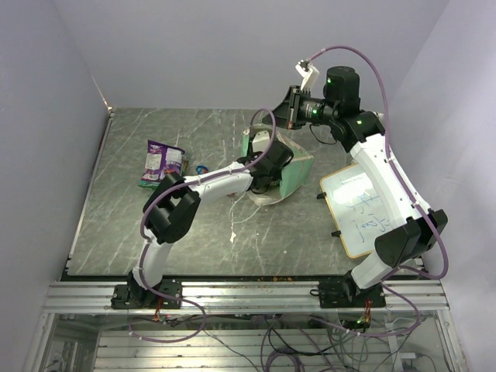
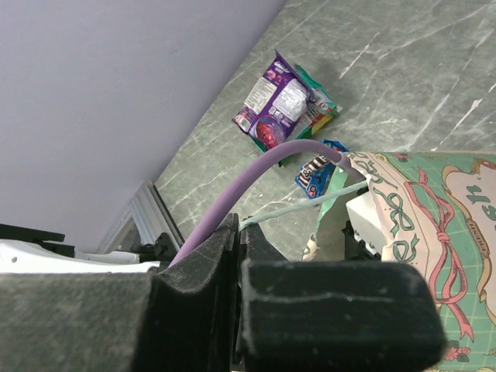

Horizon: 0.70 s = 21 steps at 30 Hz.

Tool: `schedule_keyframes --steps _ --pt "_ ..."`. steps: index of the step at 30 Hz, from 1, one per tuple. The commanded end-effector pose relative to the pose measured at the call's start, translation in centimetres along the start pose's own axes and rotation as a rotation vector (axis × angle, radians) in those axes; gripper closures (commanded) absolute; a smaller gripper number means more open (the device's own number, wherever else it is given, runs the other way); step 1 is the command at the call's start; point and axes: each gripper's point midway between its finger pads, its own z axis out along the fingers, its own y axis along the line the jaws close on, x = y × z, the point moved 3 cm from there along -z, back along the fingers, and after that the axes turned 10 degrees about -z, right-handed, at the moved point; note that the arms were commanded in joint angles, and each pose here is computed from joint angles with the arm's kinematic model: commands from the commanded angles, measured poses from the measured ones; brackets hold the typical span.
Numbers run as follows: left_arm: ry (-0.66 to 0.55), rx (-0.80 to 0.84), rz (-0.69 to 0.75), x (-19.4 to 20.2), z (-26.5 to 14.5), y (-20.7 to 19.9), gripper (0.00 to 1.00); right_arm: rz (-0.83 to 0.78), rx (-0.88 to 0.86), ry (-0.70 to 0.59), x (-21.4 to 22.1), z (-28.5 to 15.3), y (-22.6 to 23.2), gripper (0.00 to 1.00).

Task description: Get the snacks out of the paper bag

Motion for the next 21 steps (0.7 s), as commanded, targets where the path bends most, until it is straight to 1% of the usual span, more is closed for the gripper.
schedule_keyframes --steps 1,3,5,12,14,21 --pt "-0.029 0.001 0.019 -0.8 1.1 -0.5 0.6 -0.076 -0.017 -0.074 -2.5 -2.0 1.8 1.0" --pt "-0.024 0.013 0.024 -0.9 1.2 -0.6 0.64 -0.077 -0.017 -0.074 -2.5 -2.0 1.8 1.0" --pt "-0.022 0.037 0.034 -1.2 0.7 -1.0 0.76 -0.072 -0.015 -0.073 -2.4 -2.0 1.7 1.0" --pt "-0.032 0.143 0.059 -3.4 -2.6 -2.8 0.91 -0.068 -0.008 -0.095 -2.4 -2.2 1.6 1.0" --pt "-0.022 0.211 0.087 -3.8 -3.8 -3.6 0.93 -0.072 0.002 -0.099 -2.5 -2.3 1.4 1.0" --pt "0.035 0.413 0.176 -4.4 -8.6 -5.0 0.93 -0.087 0.046 -0.121 -3.0 -3.2 0.7 1.0"
